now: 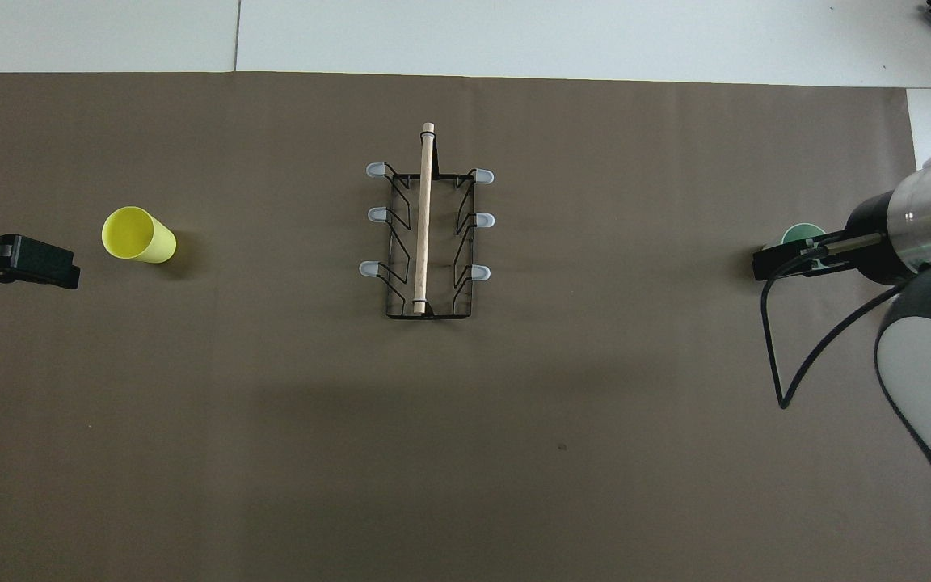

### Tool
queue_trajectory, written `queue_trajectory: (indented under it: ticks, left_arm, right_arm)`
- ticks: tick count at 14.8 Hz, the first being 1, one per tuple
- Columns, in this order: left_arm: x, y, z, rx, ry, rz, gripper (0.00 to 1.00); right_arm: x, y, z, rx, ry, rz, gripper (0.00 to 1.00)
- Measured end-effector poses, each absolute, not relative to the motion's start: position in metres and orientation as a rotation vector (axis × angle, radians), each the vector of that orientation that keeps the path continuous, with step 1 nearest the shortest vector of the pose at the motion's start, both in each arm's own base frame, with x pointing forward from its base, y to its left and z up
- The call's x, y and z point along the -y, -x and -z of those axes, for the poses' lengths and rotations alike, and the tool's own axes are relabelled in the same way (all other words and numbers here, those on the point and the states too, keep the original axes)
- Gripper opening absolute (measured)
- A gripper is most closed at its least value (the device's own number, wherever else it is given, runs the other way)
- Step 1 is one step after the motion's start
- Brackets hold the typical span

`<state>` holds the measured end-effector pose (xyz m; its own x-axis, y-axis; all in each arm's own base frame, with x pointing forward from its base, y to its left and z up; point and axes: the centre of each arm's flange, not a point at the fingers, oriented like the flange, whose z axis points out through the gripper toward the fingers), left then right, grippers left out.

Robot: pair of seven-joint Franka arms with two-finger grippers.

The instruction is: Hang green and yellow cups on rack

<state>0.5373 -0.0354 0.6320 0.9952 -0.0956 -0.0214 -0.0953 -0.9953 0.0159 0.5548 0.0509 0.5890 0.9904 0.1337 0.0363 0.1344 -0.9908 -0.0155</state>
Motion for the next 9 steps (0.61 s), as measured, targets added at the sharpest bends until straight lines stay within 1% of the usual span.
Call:
queue_trajectory:
  ticks: [9]
  left_arm:
    - [0.0327, -0.5387, -0.6275, 0.151, -3.127, 0.047, 1.0]
  right_arm:
    - [-0.051, -0.5548, -0.589, 0.21, 3.116, 0.055, 1.0]
